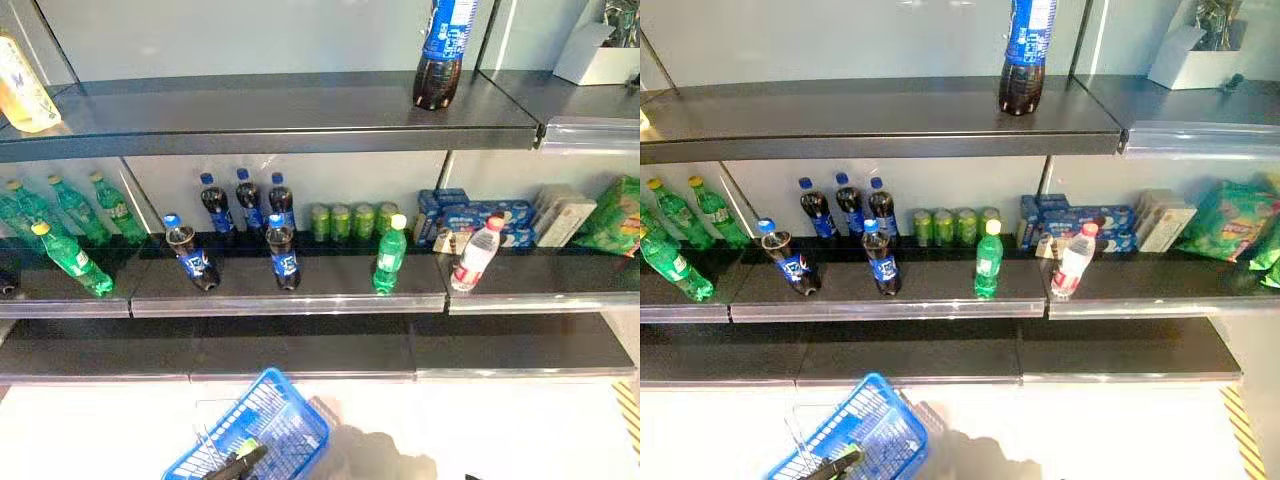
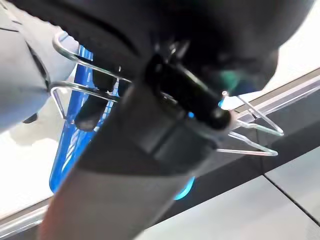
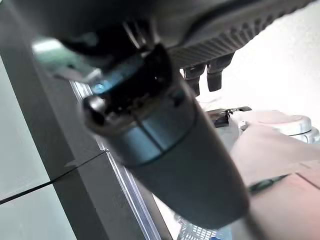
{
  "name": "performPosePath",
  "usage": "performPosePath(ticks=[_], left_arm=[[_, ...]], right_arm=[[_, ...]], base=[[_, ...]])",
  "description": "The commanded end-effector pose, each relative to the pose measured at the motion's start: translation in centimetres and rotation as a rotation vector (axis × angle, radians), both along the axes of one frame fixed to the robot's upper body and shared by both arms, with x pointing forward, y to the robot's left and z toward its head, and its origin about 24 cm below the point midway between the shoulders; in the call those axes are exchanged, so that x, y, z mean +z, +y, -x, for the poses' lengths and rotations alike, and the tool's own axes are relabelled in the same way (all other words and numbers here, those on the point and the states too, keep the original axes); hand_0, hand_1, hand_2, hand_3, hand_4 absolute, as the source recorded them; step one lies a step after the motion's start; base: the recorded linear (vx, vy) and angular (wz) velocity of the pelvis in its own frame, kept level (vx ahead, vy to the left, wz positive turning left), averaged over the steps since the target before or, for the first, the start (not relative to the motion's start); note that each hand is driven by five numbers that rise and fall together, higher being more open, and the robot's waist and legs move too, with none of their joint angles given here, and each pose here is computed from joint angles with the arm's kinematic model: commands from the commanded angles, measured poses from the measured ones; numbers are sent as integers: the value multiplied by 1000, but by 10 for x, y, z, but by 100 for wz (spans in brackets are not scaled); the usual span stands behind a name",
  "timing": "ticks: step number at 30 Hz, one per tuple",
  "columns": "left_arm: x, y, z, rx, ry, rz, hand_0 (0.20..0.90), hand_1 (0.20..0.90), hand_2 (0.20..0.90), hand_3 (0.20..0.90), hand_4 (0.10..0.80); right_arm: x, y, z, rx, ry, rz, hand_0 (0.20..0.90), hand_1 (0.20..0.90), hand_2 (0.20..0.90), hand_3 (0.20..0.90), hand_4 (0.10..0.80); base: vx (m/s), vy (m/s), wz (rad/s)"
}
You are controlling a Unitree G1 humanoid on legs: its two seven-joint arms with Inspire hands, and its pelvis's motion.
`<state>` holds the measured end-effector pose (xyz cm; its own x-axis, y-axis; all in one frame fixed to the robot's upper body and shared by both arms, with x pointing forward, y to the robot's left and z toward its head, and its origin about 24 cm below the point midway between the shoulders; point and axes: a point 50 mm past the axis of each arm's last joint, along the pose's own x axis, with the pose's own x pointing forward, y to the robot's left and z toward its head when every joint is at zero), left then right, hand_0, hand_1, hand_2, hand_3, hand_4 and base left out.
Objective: Pick up the drink and place into the basket.
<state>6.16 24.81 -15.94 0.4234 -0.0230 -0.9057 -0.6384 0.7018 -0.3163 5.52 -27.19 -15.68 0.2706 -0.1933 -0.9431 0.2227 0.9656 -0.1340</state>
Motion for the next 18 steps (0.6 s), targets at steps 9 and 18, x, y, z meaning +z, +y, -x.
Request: performPosePath(ticks=[9,18], left_arm=[[19,9,-58,-78,-246,-23,300,300,300,200,100],[19,9,-58,-101,-239,-25,300,300,300,200,100]], right_arm=[[7,-11,-25,18,-50,19,900,900,900,900,800],[7,-10,-26,19,-51,19,900,900,900,900,800]], base=[[0,0,0],[0,0,0]])
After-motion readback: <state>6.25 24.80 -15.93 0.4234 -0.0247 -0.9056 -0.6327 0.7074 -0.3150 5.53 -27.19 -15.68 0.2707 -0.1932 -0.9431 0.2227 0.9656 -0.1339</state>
